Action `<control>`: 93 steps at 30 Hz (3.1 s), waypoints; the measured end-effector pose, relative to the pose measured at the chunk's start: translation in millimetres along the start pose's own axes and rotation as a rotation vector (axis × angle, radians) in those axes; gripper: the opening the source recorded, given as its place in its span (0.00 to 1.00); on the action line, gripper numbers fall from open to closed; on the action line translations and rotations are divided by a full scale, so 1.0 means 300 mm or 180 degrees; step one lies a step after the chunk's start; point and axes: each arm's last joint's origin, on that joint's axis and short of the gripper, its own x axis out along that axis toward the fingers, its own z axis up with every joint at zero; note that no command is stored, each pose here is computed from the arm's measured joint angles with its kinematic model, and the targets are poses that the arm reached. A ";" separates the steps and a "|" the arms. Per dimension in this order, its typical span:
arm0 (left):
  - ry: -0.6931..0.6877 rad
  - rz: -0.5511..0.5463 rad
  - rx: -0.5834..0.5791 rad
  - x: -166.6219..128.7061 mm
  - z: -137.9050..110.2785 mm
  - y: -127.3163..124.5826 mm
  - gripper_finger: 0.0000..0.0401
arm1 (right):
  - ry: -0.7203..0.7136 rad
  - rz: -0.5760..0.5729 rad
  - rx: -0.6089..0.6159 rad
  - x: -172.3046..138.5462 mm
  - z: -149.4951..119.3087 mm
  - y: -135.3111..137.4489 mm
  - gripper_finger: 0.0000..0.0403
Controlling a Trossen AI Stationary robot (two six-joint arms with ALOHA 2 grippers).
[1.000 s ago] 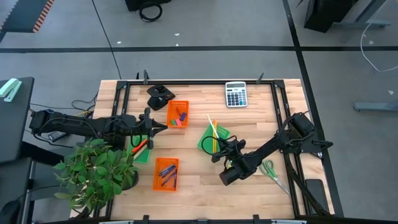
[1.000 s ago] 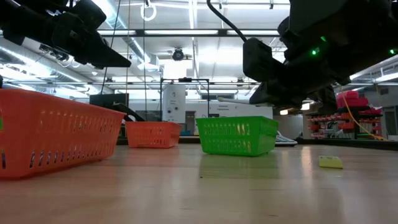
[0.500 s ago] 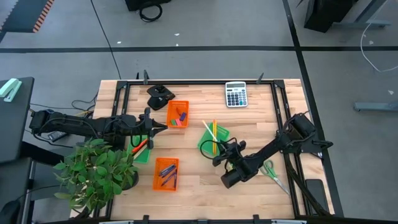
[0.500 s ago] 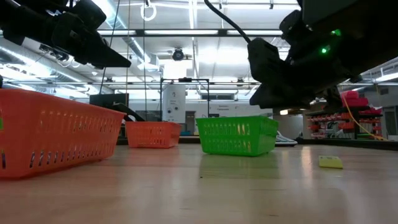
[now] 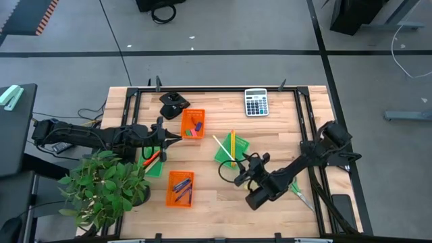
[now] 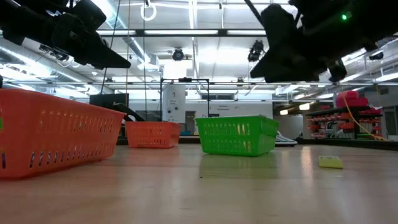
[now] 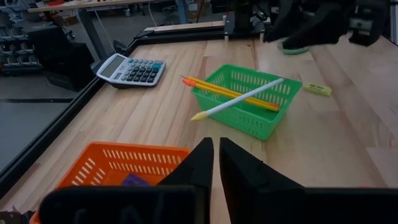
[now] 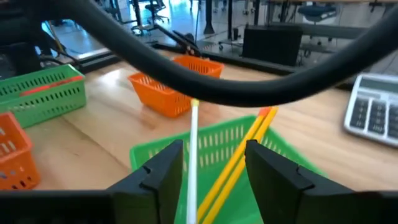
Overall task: Sort crayons/erasers/pens/pencils in bins
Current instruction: Put the white pencil into the right green basket
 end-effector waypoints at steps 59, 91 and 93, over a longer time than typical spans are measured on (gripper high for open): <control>-0.0015 0.0000 -0.0019 0.000 0.002 0.000 0.10 | 0.2893 0.0847 -0.1739 0.479 0.303 0.062 0.26; -0.0012 -0.0001 -0.0020 0.000 0.001 0.000 0.11 | 0.3065 0.0883 -0.1330 0.524 0.281 0.025 0.26; -0.0012 0.0001 -0.0020 0.000 0.001 0.000 0.10 | 0.3067 0.0859 -0.1350 0.523 0.272 0.021 0.25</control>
